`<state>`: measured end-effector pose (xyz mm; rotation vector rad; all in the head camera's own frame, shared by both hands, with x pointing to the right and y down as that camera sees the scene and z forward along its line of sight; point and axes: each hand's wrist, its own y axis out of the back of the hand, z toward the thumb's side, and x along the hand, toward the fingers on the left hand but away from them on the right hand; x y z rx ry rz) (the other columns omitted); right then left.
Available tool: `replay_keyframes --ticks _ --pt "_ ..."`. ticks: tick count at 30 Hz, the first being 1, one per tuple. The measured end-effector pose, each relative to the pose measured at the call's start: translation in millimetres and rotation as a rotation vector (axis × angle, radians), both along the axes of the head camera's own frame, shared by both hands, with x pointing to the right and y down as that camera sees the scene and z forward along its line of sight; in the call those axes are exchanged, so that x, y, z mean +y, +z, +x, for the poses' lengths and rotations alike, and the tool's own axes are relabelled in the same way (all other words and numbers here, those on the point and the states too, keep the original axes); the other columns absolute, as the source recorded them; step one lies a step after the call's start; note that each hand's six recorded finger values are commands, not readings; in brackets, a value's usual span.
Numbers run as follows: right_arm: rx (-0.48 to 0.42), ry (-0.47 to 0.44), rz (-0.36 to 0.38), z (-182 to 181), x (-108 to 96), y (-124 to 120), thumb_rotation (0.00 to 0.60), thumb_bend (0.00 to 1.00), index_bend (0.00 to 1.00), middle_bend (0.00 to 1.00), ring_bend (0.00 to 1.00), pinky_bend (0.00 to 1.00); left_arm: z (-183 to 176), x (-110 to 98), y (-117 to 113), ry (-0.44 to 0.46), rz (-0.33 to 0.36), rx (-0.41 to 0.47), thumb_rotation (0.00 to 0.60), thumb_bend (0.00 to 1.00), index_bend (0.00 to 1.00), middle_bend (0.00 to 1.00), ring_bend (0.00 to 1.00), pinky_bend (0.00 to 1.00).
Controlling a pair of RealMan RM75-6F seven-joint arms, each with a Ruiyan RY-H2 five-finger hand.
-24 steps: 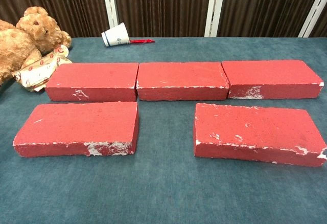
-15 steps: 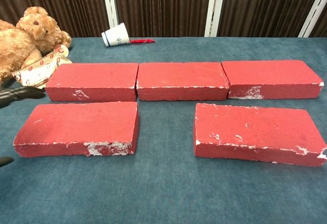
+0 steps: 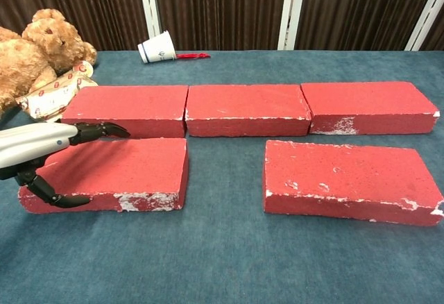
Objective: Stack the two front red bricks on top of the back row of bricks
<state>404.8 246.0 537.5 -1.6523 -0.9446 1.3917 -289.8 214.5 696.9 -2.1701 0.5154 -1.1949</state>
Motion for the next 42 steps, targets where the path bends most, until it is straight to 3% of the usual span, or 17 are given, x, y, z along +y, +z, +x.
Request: replay_keyframes --ticks 22,25,26,29,33,36,39,42 --pt "0.011 0.000 -0.010 -2 -1 4 0.600 0.11 0.00 0.00 0.00 0.00 -3 -13 15 -0.032 -0.090 -0.035 0.600 0.24 0.00 0.00 0.00 0.03" --pt "0.012 -0.001 -0.012 -2 -1 5 0.600 0.11 0.00 0.00 0.00 0.00 -4 -13 18 -0.032 -0.109 -0.042 0.600 0.24 0.00 0.00 0.02 0.18" --pt "0.012 -0.001 -0.012 -2 -1 5 0.600 0.11 0.00 0.00 0.00 0.00 -4 -13 19 -0.032 -0.123 -0.045 0.600 0.24 0.00 0.01 0.06 0.28" --pt "0.013 -0.003 -0.014 -3 0 5 0.600 0.11 0.00 0.00 0.00 0.00 -4 -13 20 -0.035 -0.159 -0.046 0.600 0.25 0.00 0.11 0.22 0.54" --pt "0.012 -0.001 -0.013 -3 0 5 0.600 0.11 0.00 0.00 0.00 0.00 -2 -16 17 -0.038 -0.152 -0.029 0.600 0.28 0.00 0.29 0.46 0.86" --pt "0.010 -0.001 -0.012 -3 0 4 0.600 0.11 0.00 0.00 0.00 0.00 0 -18 12 -0.036 -0.128 -0.007 0.600 0.31 0.00 0.40 0.59 0.98" --pt "0.008 -0.004 -0.012 -3 0 4 0.600 0.11 0.00 0.00 0.00 0.00 2 -18 7 -0.031 -0.114 0.017 0.600 0.36 0.02 0.49 0.66 1.00" --pt "0.005 -0.003 -0.010 -3 1 3 0.600 0.11 0.00 0.00 0.00 0.00 4 -17 3 -0.023 -0.110 0.031 0.600 0.37 0.03 0.51 0.68 1.00"
